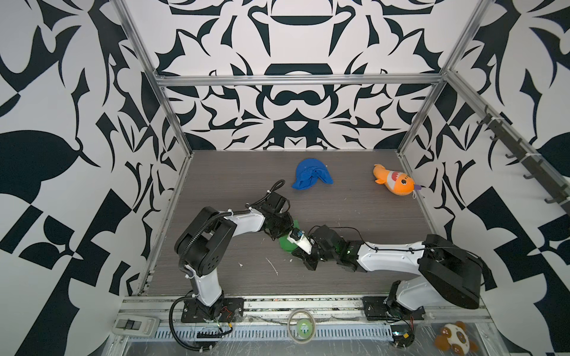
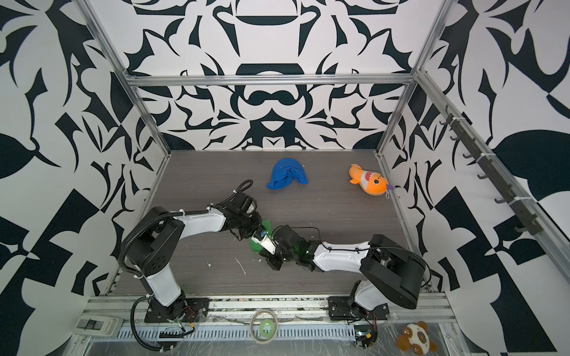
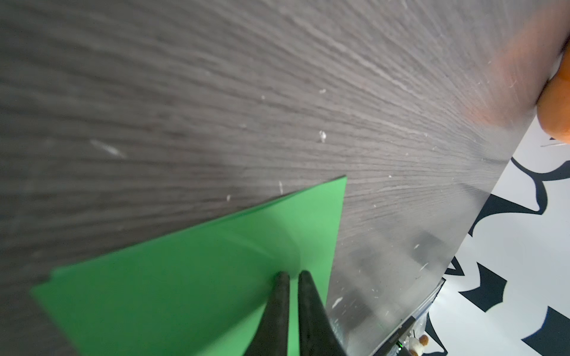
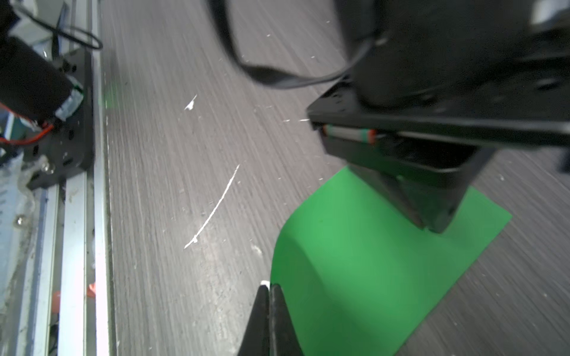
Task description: Fold a paper plane with a square sheet of paper (pick it up from the middle)
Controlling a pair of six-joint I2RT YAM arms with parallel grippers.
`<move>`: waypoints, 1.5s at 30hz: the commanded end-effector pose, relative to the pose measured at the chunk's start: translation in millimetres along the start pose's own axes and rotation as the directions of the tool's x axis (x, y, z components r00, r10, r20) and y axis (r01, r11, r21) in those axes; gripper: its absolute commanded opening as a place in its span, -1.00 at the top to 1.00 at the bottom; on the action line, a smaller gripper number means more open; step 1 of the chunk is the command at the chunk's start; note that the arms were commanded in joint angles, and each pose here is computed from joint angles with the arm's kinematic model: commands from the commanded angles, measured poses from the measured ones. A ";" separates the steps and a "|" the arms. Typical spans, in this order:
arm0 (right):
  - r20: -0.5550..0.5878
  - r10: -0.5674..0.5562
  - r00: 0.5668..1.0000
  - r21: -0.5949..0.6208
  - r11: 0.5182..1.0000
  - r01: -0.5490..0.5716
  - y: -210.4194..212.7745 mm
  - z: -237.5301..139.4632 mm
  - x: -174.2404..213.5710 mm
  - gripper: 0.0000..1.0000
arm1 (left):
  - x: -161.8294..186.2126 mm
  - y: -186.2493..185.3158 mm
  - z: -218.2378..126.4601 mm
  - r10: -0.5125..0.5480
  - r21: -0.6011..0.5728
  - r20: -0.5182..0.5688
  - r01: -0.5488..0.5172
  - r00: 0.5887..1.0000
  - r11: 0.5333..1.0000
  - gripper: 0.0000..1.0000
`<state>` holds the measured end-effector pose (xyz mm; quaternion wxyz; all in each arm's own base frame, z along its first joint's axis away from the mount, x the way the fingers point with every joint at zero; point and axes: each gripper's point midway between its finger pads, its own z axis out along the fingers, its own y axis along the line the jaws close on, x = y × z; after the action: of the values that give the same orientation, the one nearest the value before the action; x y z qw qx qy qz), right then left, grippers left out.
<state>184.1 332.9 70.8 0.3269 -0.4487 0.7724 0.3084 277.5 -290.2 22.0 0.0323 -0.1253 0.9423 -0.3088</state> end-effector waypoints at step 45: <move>-0.012 0.172 0.985 0.103 0.980 -0.170 -50.5 19.3 10.7 0.97 | 11.5 30.4 16.2 -0.002 -0.101 -0.053 -0.004 0.999 0.995 1.00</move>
<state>217.9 315.1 29.4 0.2947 -0.3710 0.8313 0.2906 277.2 -292.4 19.8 0.0322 -0.1109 0.9438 -0.3097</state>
